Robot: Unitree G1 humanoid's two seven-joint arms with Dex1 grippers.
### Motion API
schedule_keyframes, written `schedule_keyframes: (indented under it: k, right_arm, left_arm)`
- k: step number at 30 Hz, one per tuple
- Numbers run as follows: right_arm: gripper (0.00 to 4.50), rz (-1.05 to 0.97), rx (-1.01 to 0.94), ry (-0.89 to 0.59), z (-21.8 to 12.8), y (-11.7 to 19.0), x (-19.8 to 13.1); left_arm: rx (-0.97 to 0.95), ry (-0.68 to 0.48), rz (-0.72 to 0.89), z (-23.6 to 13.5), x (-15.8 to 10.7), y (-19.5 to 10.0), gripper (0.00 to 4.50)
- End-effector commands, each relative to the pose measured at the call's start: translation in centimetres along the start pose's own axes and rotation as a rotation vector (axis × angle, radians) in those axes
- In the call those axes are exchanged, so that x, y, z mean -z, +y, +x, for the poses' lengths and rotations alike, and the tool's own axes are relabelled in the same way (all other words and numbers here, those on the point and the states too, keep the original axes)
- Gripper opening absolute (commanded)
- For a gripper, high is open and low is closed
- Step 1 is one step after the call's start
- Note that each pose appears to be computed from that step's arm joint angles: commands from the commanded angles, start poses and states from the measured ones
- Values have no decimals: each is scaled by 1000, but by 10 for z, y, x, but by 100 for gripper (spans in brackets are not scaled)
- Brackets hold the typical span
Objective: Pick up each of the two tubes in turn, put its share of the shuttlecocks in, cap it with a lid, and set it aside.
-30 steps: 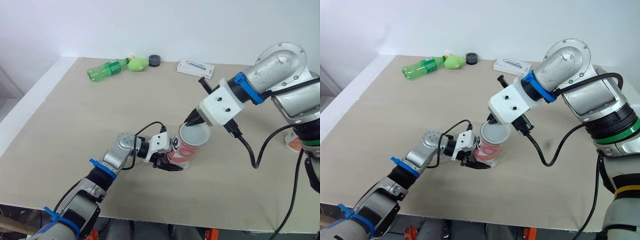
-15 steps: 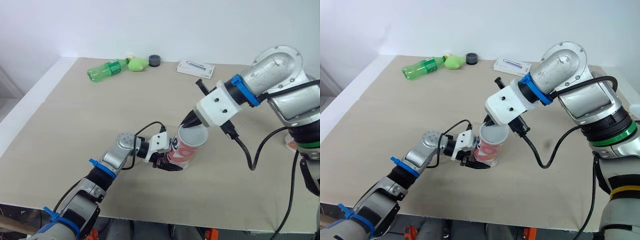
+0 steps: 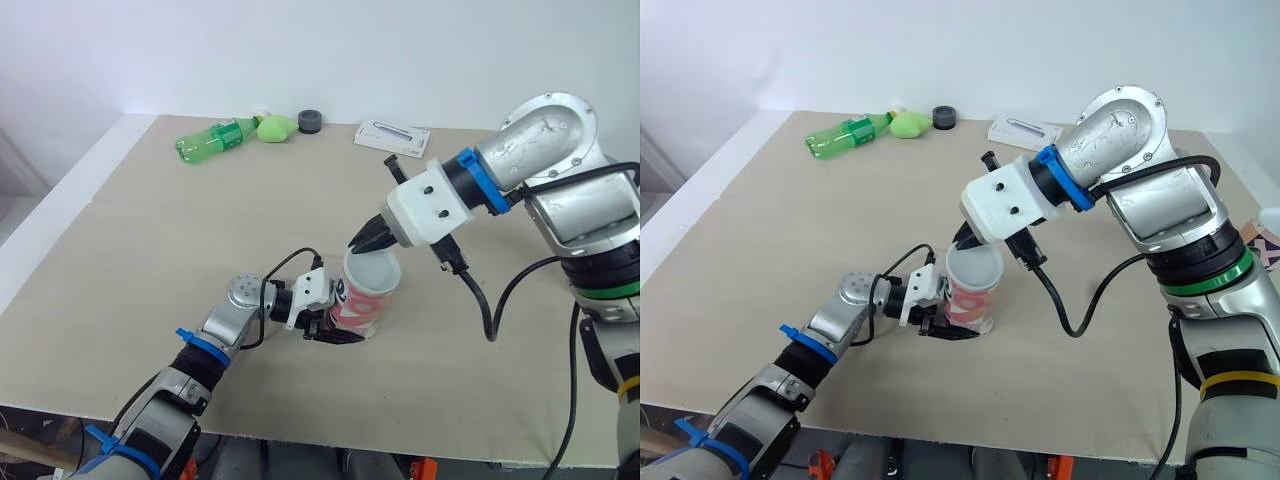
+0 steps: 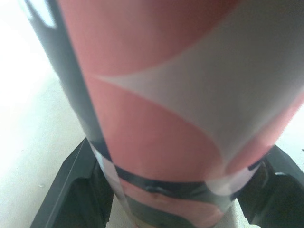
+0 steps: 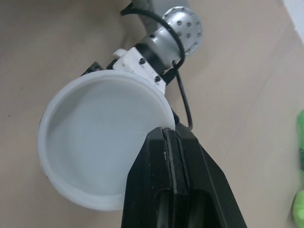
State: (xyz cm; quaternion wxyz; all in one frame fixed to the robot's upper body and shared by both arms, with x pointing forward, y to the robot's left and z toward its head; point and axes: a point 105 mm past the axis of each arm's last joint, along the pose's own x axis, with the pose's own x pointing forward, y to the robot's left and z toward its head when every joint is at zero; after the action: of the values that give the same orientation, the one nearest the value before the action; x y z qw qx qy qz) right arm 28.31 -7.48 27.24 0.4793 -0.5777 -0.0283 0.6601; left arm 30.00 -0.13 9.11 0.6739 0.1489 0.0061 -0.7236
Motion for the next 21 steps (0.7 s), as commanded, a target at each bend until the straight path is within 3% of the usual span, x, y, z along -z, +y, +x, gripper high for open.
schedule_keyframes:
  k: [1, 21]
  right_arm:
    - [5, -38, 13, 24, -7, 0, -4]
    - [5, -44, -25, 90, -8, 9, 6]
  left_arm:
    - [0, 56, -50, -5, 18, -4, 280]
    - [6, 66, -57, -5, 17, -4, 280]
